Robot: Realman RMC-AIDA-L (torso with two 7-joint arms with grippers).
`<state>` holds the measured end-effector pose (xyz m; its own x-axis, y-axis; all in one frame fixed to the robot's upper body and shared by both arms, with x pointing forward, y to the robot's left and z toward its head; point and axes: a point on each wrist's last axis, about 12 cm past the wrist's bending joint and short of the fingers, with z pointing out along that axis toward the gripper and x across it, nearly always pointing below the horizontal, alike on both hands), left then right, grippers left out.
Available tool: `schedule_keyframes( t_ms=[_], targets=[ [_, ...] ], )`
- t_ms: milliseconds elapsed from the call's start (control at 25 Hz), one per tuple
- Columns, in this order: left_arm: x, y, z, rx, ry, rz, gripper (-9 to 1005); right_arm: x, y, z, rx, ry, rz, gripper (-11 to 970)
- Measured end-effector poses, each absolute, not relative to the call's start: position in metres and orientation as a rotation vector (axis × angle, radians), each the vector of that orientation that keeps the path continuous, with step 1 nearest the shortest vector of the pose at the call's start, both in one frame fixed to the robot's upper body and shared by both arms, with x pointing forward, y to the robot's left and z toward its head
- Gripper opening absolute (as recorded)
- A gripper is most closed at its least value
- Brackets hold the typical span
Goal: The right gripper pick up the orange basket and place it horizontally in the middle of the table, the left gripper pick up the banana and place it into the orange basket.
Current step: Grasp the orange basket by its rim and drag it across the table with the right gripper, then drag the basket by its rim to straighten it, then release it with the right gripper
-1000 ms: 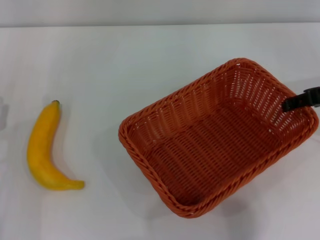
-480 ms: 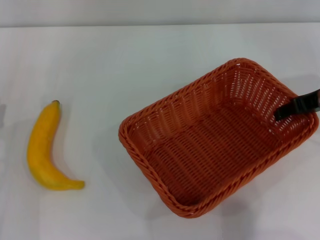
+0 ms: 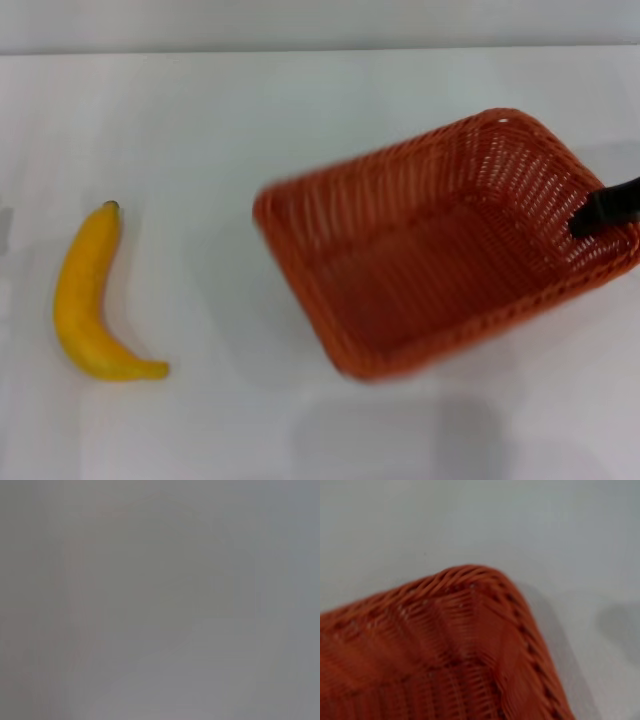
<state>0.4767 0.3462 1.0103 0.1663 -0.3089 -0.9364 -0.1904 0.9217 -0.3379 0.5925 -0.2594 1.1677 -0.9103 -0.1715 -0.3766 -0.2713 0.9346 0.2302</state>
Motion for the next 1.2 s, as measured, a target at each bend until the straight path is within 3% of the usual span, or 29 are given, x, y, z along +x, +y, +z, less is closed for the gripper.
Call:
schedule_keyframes(
  t_ms=[240,1200],
  targets=[
    [0.477,0.346,1.01,-0.426,1.413,-0.087,862,0.593,-0.267,1.167,-0.284,2.738,0.43,205],
    [0.48,0.346,1.012,-0.431,1.405,-0.086,861,0.587,-0.289,1.198,-0.053,2.671,0.75,145]
  ],
)
